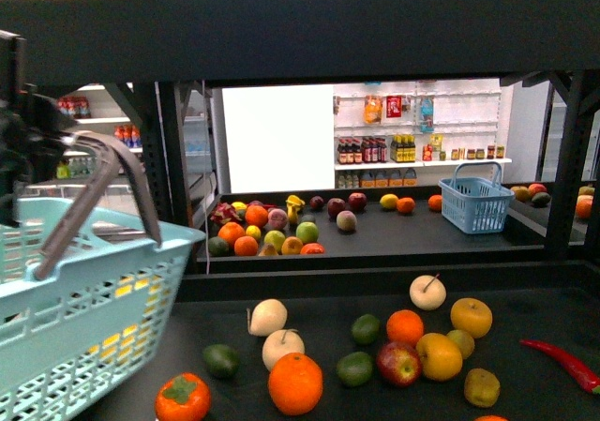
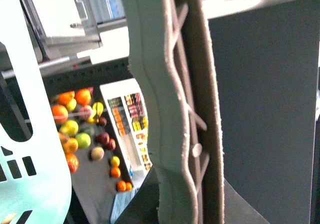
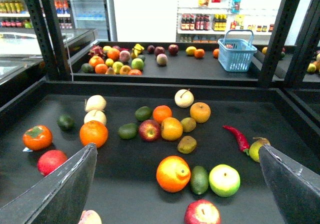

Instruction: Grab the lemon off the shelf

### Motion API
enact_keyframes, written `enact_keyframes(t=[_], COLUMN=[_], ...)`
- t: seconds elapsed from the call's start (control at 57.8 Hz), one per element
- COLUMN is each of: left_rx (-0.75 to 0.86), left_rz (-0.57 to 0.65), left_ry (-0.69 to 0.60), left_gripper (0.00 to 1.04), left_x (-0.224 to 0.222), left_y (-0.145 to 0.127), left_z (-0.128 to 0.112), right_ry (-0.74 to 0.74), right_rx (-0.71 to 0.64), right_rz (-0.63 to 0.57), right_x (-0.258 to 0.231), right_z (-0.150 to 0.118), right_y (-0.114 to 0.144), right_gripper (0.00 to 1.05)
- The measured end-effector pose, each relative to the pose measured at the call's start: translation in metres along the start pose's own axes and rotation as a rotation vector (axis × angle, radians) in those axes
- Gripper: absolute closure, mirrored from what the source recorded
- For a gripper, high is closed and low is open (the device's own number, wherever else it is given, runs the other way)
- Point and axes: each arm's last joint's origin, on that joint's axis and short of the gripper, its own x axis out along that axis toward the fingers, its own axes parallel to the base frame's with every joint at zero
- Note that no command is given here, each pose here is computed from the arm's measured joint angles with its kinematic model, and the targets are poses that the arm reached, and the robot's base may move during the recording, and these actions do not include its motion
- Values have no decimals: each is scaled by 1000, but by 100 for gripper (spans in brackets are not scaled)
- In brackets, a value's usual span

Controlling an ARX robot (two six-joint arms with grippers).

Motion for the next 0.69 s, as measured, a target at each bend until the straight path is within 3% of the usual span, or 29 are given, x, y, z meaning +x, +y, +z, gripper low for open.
enact_keyframes(t=[0.398,0.692], left_rx=[-19,-34], left_rz=[-80,-109], left_ry=[-166,-148], left_gripper=[97,97], left_x=[-11,-9], left_y=[39,64], left_z=[93,113], right_ry=[0,0], right_rx=[0,0], right_rz=[0,0], right_x=[0,0], right_z=[0,0], right_y=[0,0], right_gripper=[7,7])
